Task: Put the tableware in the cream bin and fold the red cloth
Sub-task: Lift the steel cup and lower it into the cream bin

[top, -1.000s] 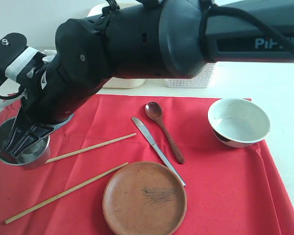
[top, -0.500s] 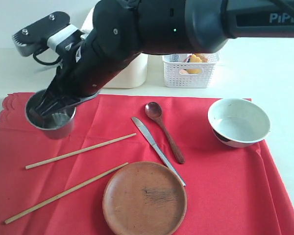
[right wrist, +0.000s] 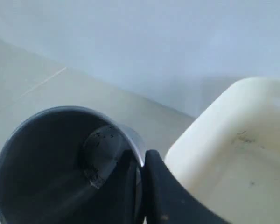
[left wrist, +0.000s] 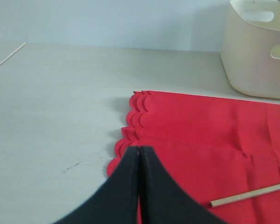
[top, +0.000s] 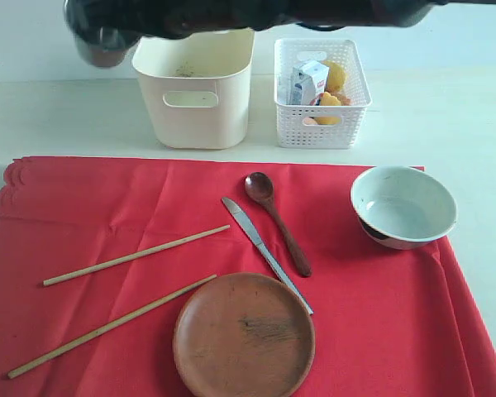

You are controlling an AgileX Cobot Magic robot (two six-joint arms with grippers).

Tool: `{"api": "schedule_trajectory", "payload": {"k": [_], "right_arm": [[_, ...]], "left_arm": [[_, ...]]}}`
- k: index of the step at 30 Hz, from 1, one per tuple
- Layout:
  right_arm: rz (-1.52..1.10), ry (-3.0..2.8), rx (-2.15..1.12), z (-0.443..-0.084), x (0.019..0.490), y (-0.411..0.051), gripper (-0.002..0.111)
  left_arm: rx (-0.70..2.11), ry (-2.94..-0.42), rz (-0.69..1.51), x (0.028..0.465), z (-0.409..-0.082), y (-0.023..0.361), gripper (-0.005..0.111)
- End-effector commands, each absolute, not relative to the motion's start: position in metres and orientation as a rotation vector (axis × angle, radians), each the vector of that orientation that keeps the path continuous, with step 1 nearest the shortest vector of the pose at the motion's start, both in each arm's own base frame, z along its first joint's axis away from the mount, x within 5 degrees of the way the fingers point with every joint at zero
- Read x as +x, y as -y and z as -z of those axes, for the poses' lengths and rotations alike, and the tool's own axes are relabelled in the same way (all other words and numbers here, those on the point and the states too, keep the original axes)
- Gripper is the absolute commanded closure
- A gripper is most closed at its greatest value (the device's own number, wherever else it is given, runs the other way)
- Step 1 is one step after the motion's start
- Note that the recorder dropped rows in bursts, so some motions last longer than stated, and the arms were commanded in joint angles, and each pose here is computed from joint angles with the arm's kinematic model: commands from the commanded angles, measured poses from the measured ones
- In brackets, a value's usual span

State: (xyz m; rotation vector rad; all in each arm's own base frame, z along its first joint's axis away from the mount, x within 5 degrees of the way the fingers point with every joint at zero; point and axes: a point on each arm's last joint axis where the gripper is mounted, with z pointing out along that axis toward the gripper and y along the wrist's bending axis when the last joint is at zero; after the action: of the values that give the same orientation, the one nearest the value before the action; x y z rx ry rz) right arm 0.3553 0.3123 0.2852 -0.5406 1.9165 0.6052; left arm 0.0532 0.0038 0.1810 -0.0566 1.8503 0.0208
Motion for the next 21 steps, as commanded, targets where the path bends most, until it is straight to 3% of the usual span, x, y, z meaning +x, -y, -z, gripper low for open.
{"api": "schedule_trajectory", "payload": {"k": [1,10,21], "right_arm": [[-0.566,-1.879,-0.433,-0.288,0.385,-0.286,0.108],[-0.485,-1.876,-0.309,-0.248,0.437,-0.256,0.108],[-0.471,-1.931,-0.326,-0.215,0.448,-0.264,0.108]], "left_arm": [[-0.05,-1.841,-0.014,0.053,-0.181,-0.003,0.107],[-0.05,-1.841,-0.014,0.053,-0.181,-0.003,0.107],[-0.05,-1.841,-0.014,0.053,-0.181,-0.003,0.107]]}}
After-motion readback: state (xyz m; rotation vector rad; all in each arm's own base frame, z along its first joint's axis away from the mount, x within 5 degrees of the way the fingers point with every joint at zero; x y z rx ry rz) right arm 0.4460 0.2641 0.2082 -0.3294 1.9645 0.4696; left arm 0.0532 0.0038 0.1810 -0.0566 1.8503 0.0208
